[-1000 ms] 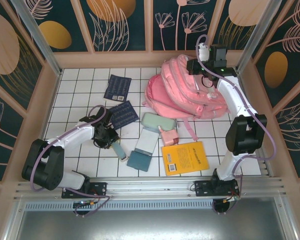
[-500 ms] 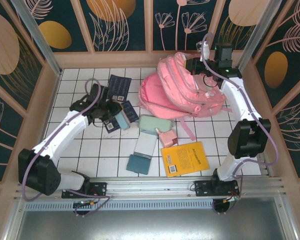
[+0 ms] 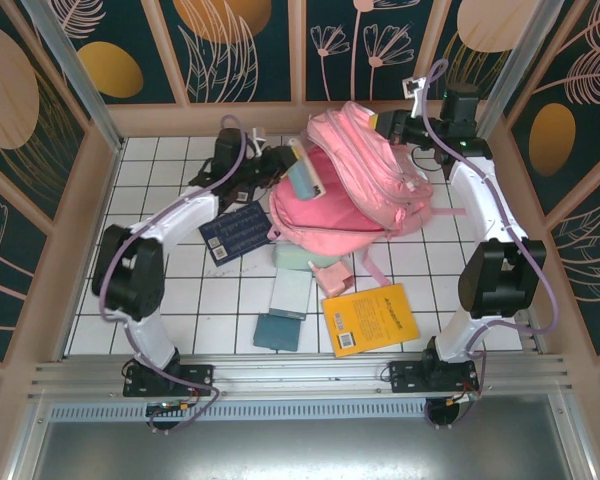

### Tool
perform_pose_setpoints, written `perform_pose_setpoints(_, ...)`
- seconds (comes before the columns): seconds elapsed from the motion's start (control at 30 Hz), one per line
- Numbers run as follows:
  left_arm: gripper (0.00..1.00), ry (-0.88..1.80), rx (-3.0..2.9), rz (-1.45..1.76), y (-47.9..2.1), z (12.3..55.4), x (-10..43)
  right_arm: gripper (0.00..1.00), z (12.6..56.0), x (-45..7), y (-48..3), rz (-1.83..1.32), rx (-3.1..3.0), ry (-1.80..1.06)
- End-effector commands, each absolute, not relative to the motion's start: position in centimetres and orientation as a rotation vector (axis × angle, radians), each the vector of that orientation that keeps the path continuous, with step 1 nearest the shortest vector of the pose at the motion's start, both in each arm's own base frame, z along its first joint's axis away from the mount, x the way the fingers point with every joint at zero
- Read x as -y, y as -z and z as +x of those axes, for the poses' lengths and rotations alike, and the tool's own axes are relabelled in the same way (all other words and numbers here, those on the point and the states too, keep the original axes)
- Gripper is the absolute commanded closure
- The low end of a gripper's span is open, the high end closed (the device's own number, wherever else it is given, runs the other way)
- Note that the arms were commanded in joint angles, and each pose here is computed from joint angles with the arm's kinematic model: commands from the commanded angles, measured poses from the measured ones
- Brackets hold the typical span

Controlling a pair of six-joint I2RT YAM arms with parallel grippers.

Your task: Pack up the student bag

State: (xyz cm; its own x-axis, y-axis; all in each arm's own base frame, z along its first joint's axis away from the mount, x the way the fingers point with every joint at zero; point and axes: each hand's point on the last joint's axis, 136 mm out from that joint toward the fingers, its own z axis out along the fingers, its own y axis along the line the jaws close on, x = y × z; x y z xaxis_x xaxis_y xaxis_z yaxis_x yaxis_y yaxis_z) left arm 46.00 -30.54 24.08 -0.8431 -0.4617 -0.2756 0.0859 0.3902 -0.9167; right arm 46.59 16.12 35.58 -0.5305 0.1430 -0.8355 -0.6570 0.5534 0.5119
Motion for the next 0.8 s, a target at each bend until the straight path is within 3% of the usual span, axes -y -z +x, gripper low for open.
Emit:
perform_pose_setpoints(0.0, 1.0, 1.706, -1.93, -0.13, -30.8, 46.0, 35.1, 1.0, 45.6, -16.3, -41.9, -0.498, -1.658, -1.097)
perform_pose_setpoints(0.4, 0.97, 1.867, -1.927, -0.238, -26.4, 50.6, 44.0, 1.0, 47.4, -17.4, -42.5, -0.364, -1.612, -1.22)
perform_pose_setpoints(0.6, 0.74, 1.849, -2.001, -0.235, -24.0, 52.7, 48.6, 1.0, 49.4, -17.4, -42.0, -0.29, -1.626, -1.224)
perform_pose_setpoints(0.7, 0.69, 1.842, -2.025, -0.26, -22.2, 53.9, 49.8, 1.0, 50.3, -17.2, -42.1, -0.251, -1.631, -1.216)
perform_pose_setpoints(0.77, 0.54, 1.812, -2.037, -0.269, -21.6, 54.3, 50.1, 1.0, 50.8, -17.0, -42.2, -0.229, -1.632, -1.207)
